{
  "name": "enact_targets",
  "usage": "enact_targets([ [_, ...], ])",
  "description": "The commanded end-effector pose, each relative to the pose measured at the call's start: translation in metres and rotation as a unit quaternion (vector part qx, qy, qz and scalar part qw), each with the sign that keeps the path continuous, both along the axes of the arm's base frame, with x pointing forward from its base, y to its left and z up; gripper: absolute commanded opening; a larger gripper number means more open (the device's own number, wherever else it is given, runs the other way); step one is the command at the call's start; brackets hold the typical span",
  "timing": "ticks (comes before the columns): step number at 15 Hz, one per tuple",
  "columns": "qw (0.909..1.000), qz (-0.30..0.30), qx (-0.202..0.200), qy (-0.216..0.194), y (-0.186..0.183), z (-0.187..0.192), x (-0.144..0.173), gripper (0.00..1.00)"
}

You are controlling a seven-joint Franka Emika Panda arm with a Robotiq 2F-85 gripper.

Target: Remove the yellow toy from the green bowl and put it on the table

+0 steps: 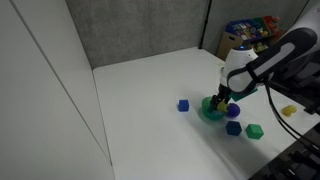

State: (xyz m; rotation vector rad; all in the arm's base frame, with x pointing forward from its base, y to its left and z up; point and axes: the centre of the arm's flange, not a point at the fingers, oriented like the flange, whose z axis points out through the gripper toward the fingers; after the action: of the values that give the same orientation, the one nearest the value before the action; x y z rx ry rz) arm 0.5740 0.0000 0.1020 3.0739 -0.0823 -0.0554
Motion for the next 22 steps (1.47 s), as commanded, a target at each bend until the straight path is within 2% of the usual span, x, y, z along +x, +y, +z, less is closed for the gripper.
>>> enact_targets([
  [1, 0.9999, 0.005, -0.009, -0.004, -0.002, 0.0, 0.011, 0.56],
  [3, 1.0, 0.0, -0.007, -0.007, -0.004, 0.008, 0.013, 0.42],
  [9, 0.9995, -0.003, 0.012, -0.031, -0.002, 0.062, 0.016, 0.3],
  [11, 0.9991, -0.007, 0.023, -0.036, -0.006, 0.085, 0.014, 0.16],
  [13, 0.9988, -0.015, 0.034, -0.033, -0.015, 0.102, 0.011, 0.13],
  [16, 0.9982, -0.034, 0.043, -0.025, -0.048, 0.119, 0.004, 0.06],
  [17, 0.9979, -0.043, 0.043, -0.022, -0.063, 0.121, 0.001, 0.08],
  [22, 0.9958, -0.084, 0.036, 0.002, -0.134, 0.117, -0.019, 0.04],
])
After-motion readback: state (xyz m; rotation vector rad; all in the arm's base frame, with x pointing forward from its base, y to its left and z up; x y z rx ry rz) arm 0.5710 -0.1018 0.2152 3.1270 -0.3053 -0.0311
